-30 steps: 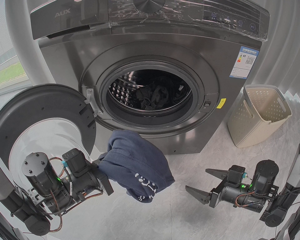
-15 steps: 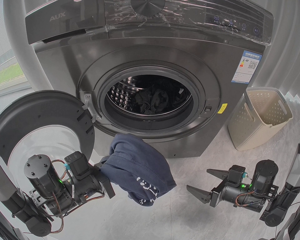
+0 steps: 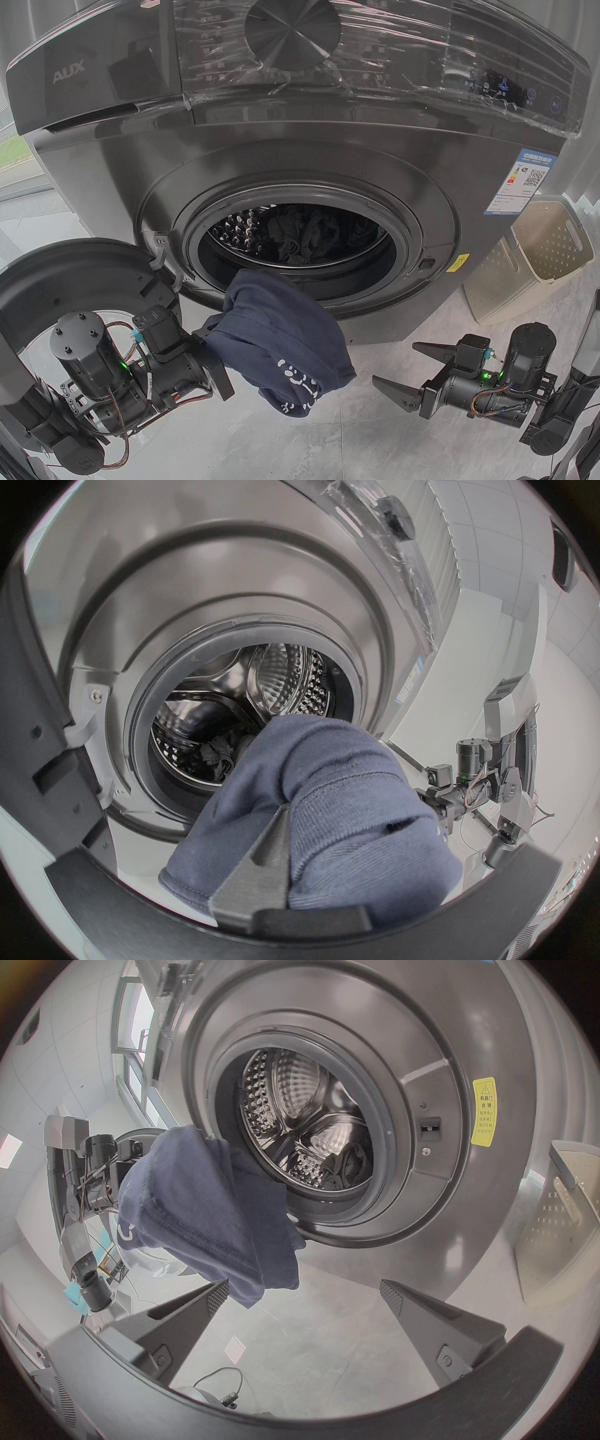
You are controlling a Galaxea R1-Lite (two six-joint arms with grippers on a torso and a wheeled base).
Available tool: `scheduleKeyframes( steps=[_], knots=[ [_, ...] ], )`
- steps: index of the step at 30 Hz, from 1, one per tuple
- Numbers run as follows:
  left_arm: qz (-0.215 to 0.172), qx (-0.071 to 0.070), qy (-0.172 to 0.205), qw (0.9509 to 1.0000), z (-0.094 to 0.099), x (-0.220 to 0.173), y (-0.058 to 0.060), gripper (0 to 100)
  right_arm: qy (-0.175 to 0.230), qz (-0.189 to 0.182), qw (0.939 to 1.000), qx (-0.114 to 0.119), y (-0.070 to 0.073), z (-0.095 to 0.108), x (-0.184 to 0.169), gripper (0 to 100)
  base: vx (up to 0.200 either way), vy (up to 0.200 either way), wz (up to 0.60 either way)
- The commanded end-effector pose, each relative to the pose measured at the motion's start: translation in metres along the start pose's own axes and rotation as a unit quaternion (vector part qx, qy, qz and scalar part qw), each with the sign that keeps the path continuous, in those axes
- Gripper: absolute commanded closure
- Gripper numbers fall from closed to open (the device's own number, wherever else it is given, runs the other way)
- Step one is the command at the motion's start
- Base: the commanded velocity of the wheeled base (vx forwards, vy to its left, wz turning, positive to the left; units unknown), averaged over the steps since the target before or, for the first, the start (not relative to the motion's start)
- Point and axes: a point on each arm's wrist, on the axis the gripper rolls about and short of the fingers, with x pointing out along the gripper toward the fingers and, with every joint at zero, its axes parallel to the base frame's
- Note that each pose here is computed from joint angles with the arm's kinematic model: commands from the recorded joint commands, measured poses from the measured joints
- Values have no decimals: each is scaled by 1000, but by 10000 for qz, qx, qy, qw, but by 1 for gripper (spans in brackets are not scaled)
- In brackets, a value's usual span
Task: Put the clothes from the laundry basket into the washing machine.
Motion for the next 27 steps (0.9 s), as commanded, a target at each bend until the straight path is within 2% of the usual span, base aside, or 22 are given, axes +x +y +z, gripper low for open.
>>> scheduleKeyframes(
  steps=[1, 9, 10, 11, 13, 15, 19, 23, 27],
  knots=[
    [-4, -11, 16, 10000, -1, 0, 0, 100, 79, 132, 9999, -27, 6, -3, -3, 0, 0, 0, 0],
    [-116, -32, -7, 9999, 0, 2, -5, 100, 140, 177, 9997, -35, 9, -5, -5, 0, 0, 0, 0],
    [-216, -33, -1, 9998, 0, 2, -10, 100, 128, 201, 9997, -42, 10, -5, -5, 0, 0, 0, 0],
    [-420, -93, -70, 9991, 2, 6, -20, 100, 115, 218, 9997, -46, 11, -4, -5, 0, 0, 0, 0],
    [-500, -183, -178, 9984, 4, 20, -25, 100, 86, 236, 9997, -60, 12, -3, -6, 0, 0, 0, 0],
    [-468, -151, -231, 9985, 2, 38, -24, 100, 102, 234, 9997, -51, 12, -4, -7, 0, 0, 0, 0],
    [-181, -49, -245, 9995, -7, 66, -13, 100, 195, 343, 9992, -72, 16, -7, -8, 0, 0, 0, 0],
    [-26, -49, -190, 9998, -18, 82, -3, 100, 197, 410, 9989, -91, 20, -7, -9, 0, 0, 0, 0],
    [153, -89, -332, 9993, -23, 106, 12, 100, 174, 413, 9990, -92, 20, -6, -10, 0, 0, 0, 0]
  ],
)
